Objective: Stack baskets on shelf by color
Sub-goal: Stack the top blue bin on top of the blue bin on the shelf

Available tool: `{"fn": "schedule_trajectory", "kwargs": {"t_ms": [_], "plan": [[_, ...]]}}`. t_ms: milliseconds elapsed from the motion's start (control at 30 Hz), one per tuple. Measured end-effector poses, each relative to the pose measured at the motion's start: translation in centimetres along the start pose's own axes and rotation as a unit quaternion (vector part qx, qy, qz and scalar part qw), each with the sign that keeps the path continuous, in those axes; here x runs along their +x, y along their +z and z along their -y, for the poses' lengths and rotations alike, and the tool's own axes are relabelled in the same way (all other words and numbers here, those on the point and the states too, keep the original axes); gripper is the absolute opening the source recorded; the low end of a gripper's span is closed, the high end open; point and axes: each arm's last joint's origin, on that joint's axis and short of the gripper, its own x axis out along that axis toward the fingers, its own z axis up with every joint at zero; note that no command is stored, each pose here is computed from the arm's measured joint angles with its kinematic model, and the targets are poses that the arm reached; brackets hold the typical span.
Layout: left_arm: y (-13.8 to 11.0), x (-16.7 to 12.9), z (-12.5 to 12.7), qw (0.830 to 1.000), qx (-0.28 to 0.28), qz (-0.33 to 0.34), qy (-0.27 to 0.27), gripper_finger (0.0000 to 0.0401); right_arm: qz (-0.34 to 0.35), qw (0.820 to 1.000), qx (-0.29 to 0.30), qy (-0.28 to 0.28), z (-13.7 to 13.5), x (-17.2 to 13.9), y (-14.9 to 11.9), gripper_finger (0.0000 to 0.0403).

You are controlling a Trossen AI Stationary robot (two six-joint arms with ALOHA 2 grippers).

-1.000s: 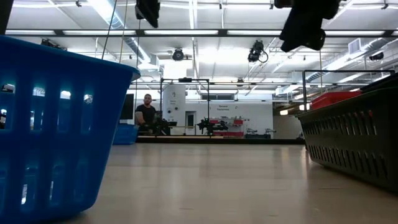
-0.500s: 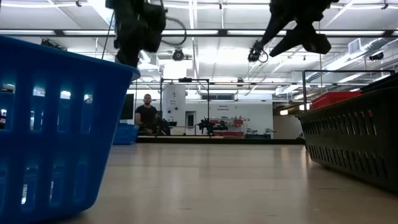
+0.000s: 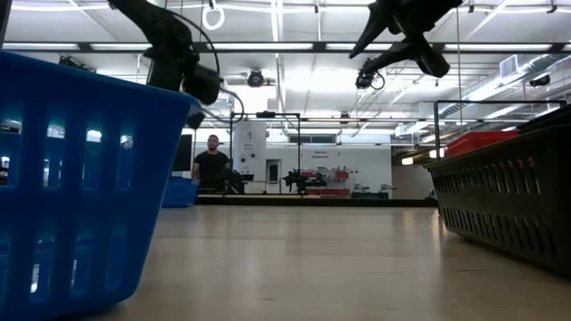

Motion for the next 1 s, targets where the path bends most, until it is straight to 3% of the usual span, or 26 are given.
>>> {"fn": "schedule_trajectory", "kwargs": {"t_ms": [233,433,700,867,1000], "plan": [[-0.4,3.0,0.3,1.000,0.010,0.005,0.018,0.0172,0.031,0.999,0.037,-0.015,0.3,0.2,0.7,0.0142],[0.0,3.6,0.4,0.999,0.021,0.030,0.025,0.0160,0.036,0.997,0.069,-0.016,0.4,0.3,0.9,0.0142],[0.3,3.5,1.6,0.999,0.023,0.037,0.006,0.0012,0.036,0.997,0.072,-0.012,0.3,0.3,0.9,0.0142],[0.5,2.3,2.4,0.999,0.017,0.021,0.031,0.0032,0.036,0.997,0.068,-0.010,0.3,0.3,0.9,0.0142],[1.1,-0.3,2.8,0.996,0.027,0.013,0.086,0.0063,0.035,0.998,0.056,-0.011,0.3,0.3,0.9,0.0142]]}}
